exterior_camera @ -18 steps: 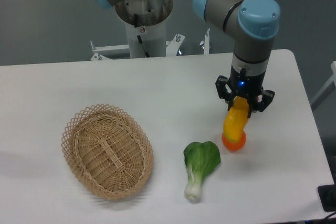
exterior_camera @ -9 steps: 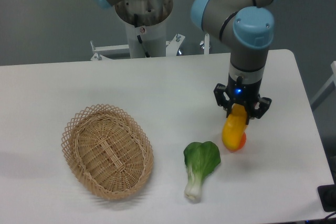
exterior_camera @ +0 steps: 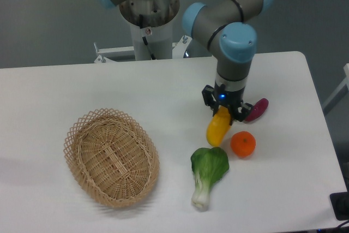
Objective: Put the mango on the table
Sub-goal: 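Carry the yellow mango away from the orange and lower it to the table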
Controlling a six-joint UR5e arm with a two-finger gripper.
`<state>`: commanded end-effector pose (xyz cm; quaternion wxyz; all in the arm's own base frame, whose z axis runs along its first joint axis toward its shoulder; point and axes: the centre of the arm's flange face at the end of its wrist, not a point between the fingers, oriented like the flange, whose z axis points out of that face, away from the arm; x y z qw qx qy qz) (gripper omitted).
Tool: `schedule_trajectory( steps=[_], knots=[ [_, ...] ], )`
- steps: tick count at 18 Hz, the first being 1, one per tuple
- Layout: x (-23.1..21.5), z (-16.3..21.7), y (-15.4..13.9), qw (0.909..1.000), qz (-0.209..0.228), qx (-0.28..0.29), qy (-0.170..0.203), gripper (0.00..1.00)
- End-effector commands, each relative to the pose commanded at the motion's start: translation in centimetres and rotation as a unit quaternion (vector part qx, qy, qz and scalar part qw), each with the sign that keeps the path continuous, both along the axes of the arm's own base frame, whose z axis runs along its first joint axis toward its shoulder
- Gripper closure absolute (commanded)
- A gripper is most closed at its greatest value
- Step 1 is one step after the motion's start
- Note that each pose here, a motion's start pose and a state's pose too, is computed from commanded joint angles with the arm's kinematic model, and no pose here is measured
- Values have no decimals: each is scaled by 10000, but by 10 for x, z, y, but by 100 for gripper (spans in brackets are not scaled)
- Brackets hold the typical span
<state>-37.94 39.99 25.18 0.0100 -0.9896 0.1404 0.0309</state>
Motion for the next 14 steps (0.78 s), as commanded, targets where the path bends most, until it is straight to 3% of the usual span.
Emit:
schedule_trajectory(
  steps=[10,13,14],
  knots=[
    [30,-21,5,9996,-129,-168,-173,49],
    [30,-22,5,9996,-122,-176,-186,45],
    [30,-22,5,9996,-129,-177,-186,39]
  ],
)
